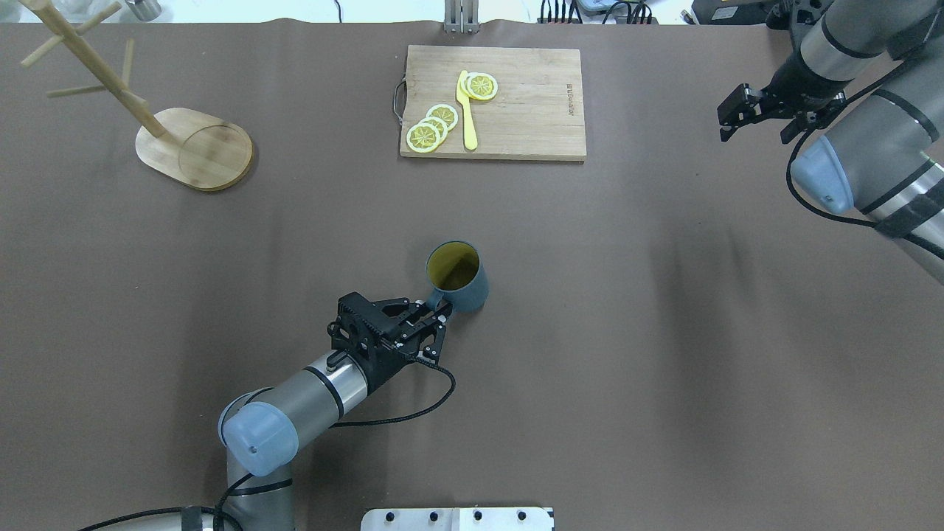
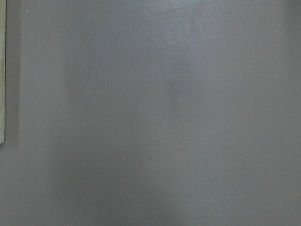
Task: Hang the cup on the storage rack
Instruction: 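Grasp the blue mug body with the left gripper and lift it, then carry the mug with the left gripper onto a peg of the wooden rack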
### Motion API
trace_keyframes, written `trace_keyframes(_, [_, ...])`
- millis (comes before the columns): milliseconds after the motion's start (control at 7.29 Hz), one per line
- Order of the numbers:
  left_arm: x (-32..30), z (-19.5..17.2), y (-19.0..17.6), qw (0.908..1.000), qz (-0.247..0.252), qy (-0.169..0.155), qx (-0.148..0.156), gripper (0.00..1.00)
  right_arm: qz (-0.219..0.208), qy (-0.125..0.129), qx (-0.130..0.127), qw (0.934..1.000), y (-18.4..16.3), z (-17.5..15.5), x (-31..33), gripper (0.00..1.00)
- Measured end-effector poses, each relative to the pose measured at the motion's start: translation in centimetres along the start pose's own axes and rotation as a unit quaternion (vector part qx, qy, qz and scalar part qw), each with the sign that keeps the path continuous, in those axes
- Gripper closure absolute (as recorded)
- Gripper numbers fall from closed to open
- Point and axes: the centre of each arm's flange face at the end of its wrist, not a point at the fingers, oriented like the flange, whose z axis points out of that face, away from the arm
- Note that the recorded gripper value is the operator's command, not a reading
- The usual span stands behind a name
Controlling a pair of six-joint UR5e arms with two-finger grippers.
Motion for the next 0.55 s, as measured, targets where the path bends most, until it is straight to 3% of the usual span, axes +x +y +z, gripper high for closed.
trace_keyframes(275, [-3.7,0.6,-4.3,0.9986,-0.047,-0.004,0.021,1.00,0.001,0.000,0.001,1.0000,-0.1,-0.1,0.1,0.00])
trace_keyframes(549, [-12.6,-0.2,-10.1,0.9914,-0.130,0.003,0.020,1.00,0.003,0.002,0.002,1.0000,-0.1,-0.1,0.5,0.00])
